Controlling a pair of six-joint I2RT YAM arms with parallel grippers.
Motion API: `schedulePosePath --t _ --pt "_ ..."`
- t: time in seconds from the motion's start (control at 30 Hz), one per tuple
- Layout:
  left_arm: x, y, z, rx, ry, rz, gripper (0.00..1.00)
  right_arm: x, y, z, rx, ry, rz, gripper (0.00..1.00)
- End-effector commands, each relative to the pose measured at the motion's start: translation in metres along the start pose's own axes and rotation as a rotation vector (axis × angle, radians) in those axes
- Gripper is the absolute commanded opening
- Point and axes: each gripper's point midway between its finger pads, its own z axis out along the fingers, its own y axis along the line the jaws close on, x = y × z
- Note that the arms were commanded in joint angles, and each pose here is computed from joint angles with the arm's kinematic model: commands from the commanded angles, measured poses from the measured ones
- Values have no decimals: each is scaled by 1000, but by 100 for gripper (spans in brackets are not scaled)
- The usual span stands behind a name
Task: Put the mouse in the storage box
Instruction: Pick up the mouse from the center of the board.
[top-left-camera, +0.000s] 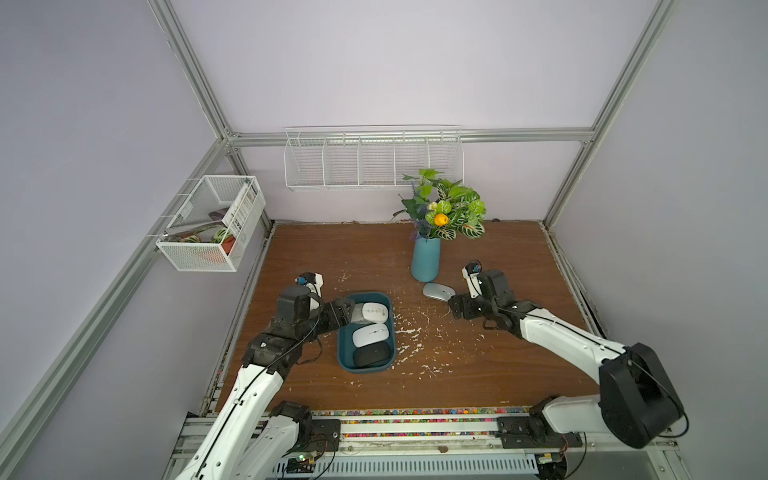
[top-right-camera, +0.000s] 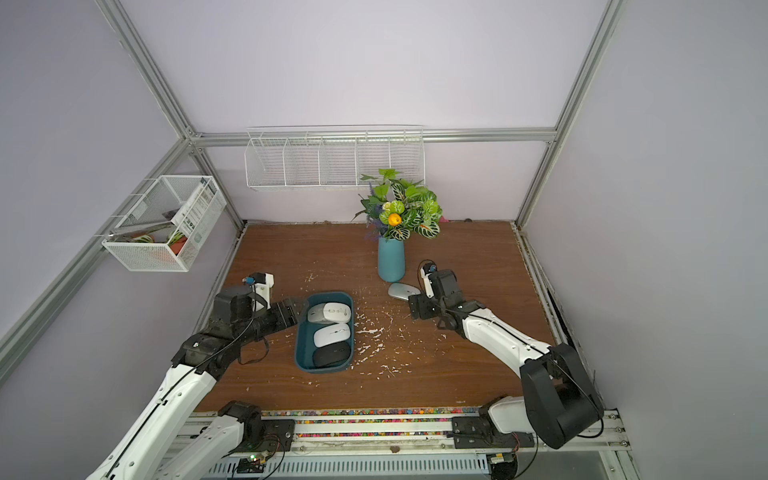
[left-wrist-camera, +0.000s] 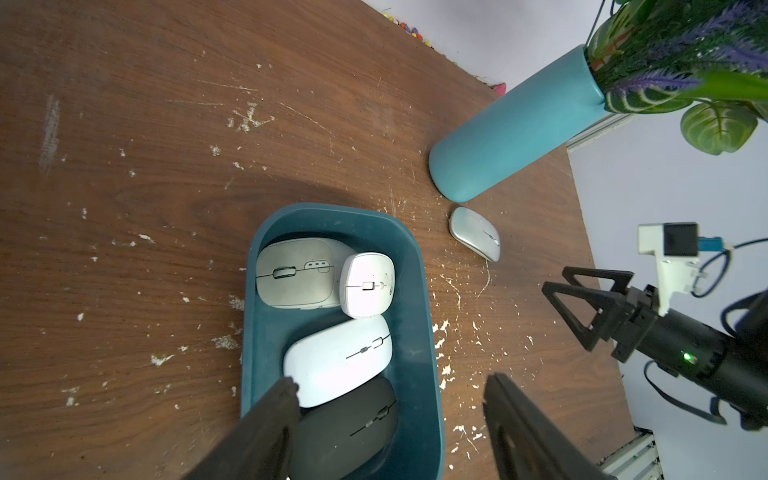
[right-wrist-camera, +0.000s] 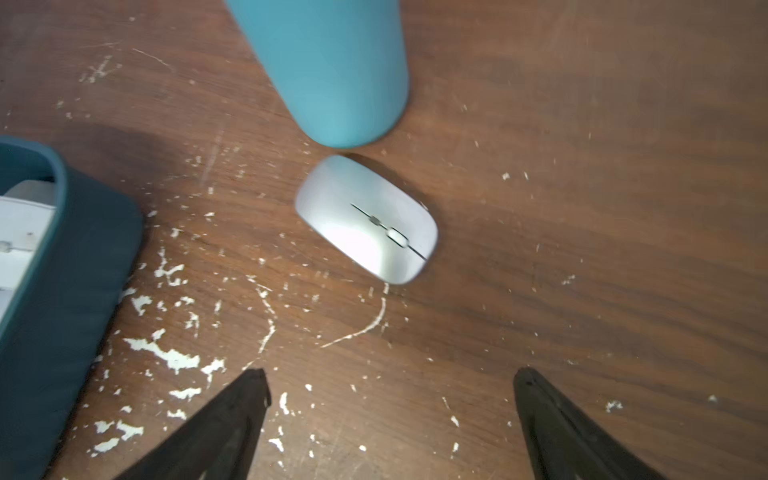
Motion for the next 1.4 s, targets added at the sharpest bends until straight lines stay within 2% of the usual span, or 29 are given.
schedulePosePath --t 0.0,0.1,0.37,0.77,1.03,1.37 --pt "2 -2 -1 21 1 23 75 -2 10 5 -135 38 82 97" --pt "3 -3 -1 28 3 27 75 -6 3 16 -198 44 180 96" --pt "4 -5 -1 43 6 33 75 -29 -3 50 -376 130 335 92" --pt "6 -8 0 61 11 37 74 -55 -16 91 -326 136 342 90" --pt "6 -7 0 59 12 37 74 -45 -3 110 -355 226 343 88" --pt "5 -7 -1 59 8 38 74 -5 33 95 -326 298 350 87"
